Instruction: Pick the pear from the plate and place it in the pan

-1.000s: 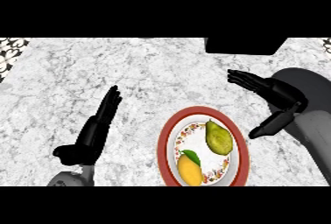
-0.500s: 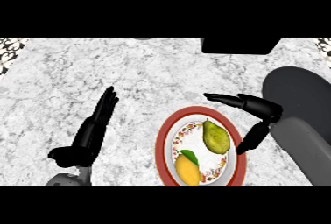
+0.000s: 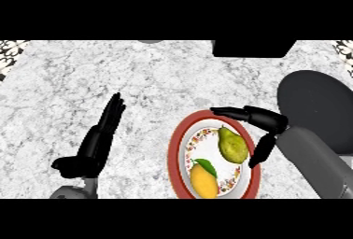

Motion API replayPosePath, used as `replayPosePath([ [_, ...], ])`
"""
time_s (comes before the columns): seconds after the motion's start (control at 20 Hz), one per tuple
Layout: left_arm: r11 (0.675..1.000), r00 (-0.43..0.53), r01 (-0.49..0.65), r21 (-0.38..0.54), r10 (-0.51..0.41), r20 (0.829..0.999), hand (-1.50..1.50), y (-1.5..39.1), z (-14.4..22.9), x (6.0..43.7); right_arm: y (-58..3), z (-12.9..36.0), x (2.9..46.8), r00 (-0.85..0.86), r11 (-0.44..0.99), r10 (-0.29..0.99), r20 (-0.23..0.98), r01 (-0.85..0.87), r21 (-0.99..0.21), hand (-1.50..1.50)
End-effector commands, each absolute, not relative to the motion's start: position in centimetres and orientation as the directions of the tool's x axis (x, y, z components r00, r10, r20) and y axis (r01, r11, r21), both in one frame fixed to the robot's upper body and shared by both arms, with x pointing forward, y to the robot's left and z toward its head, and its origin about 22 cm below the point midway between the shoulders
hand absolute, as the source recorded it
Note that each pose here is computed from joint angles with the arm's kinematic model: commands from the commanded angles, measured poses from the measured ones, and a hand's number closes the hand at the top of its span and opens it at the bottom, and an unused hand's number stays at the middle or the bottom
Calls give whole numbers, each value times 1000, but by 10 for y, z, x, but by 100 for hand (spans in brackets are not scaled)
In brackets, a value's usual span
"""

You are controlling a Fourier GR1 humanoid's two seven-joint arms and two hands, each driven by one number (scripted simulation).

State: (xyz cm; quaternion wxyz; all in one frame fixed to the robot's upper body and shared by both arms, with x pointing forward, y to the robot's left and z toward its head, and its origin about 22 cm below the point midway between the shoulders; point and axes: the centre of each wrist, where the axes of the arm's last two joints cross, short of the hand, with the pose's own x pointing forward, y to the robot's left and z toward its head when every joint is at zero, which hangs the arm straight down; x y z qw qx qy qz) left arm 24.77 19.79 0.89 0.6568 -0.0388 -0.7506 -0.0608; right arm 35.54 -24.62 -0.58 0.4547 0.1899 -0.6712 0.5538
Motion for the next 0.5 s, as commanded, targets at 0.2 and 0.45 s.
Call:
replayPosePath([
  [0.2,990,-145,132,43,-23,989,0,203,6,250,-230,-27,357,-442,303,87,893,-842,-447,-150],
  [0.45,992,-141,121,43,-26,990,0,195,9,250,-212,-49,349,-442,279,116,890,-845,-456,-150],
])
